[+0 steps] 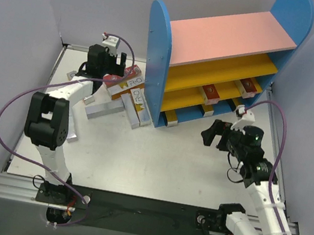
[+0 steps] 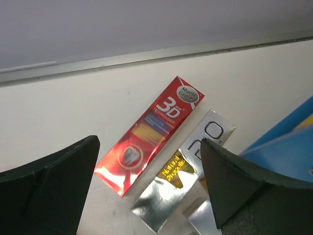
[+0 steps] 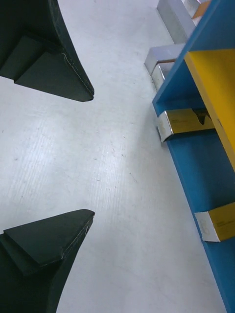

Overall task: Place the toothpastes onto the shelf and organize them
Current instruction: Adjust the toothpaste on the shelf, then pick up the toothpaste from the center of the board.

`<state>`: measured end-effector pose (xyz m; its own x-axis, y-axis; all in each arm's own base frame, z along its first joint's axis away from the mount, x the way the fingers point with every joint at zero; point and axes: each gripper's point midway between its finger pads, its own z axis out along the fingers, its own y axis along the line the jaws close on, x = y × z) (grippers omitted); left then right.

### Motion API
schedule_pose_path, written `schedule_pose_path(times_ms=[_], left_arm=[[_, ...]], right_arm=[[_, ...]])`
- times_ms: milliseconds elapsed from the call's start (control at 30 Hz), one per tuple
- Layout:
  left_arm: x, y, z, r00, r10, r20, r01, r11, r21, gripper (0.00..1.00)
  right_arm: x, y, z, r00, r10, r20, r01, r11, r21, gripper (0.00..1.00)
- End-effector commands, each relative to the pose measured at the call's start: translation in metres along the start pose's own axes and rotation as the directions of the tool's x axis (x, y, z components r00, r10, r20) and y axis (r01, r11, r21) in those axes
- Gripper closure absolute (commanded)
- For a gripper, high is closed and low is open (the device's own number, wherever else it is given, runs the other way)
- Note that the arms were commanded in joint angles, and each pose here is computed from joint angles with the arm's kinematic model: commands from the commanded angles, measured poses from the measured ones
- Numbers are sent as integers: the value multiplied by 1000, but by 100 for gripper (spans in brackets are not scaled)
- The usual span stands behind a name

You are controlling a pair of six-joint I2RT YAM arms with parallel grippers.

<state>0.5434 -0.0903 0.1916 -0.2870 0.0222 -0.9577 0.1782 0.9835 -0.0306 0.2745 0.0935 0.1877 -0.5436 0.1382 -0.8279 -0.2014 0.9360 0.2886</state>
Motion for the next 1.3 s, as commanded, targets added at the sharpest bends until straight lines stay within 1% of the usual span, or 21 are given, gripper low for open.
schedule_pose_path(times_ms=[0, 33, 67, 133, 167, 200, 233, 267, 300, 333, 367, 400, 500, 667, 767, 867, 1033, 1067, 1100, 1167, 1267], left_arm=[[-7, -13, 50, 994, 106, -9, -104, 987, 121, 4], [-10, -12, 59, 992, 124, -8, -122, 983, 135, 4], [-2, -13, 77, 991, 131, -35, -124, 980, 157, 4], [-1, -19, 92, 988, 147, -46, -135, 971, 198, 5], [29, -18, 103, 982, 145, -119, -116, 969, 219, 5], [10, -22, 110, 986, 147, -82, -124, 964, 236, 5], [13, -22, 115, 985, 147, -90, -121, 963, 242, 5], [35, -19, 125, 980, 142, -141, -105, 965, 242, 5], [23, -19, 130, 982, 144, -121, -112, 964, 240, 5], [24, -20, 134, 981, 146, -130, -110, 962, 251, 7], [49, -21, 138, 970, 144, -195, -89, 960, 265, 8], [39, -27, 141, 974, 140, -178, -85, 954, 287, 8], [67, -38, 142, 961, 122, -249, -30, 939, 344, 9], [92, -46, 140, 944, 117, -310, 3, 933, 361, 12], [100, -42, 141, 931, 130, -340, -17, 949, 316, 15], [103, -23, 144, 922, 127, -367, -58, 979, 193, 21], [100, 4, 140, 917, 25, -398, -16, 1000, 26, 33], [97, 15, 137, 916, 10, -400, -28, 999, -38, 34], [96, 23, 134, 914, -50, -403, 6, 994, -108, 36], [95, 45, 122, 902, -106, -419, 7, 973, -231, 38], [100, 61, 107, 880, -175, -442, 24, 945, -326, 38]], right_arm=[[21, 10, -23, 1000, 3, -18, -4, 999, -40, 0], [25, 14, -26, 1000, -5, -30, 4, 999, -54, 0], [34, 13, -29, 998, -5, -60, 2, 999, -52, 0], [38, 18, -36, 997, -12, -74, 7, 998, -69, 0], [45, 19, -39, 995, -15, -98, 8, 998, -70, 0], [45, 20, -41, 995, -20, -101, 12, 997, -74, 0], [49, 21, -44, 992, -22, -121, 13, 997, -75, 0], [51, 21, -45, 991, -28, -127, 18, 997, -76, 0], [52, 21, -45, 990, -30, -134, 20, 997, -74, 0], [51, 22, -47, 990, -35, -138, 25, 997, -71, 0], [52, 21, -47, 989, -36, -142, 26, 997, -66, 0], [52, 20, -47, 989, -33, -146, 25, 998, -56, 0], [50, 20, -45, 986, -42, -159, 35, 998, -46, 0], [53, 20, -44, 984, -28, -174, 22, 999, -38, 0], [53, 19, -44, 984, -26, -175, 22, 999, -29, 0], [52, 18, -44, 985, -27, -171, 23, 999, -24, 0], [52, 18, -45, 985, -25, -169, 22, 1000, -20, 0], [51, 18, -45, 986, -24, -168, 22, 1000, -17, 0], [50, 18, -45, 986, -26, -165, 24, 1000, -18, 0], [50, 18, -45, 986, -23, -163, 21, 1000, -16, 0], [51, 19, -45, 986, -22, -167, 20, 1000, -18, 0]])
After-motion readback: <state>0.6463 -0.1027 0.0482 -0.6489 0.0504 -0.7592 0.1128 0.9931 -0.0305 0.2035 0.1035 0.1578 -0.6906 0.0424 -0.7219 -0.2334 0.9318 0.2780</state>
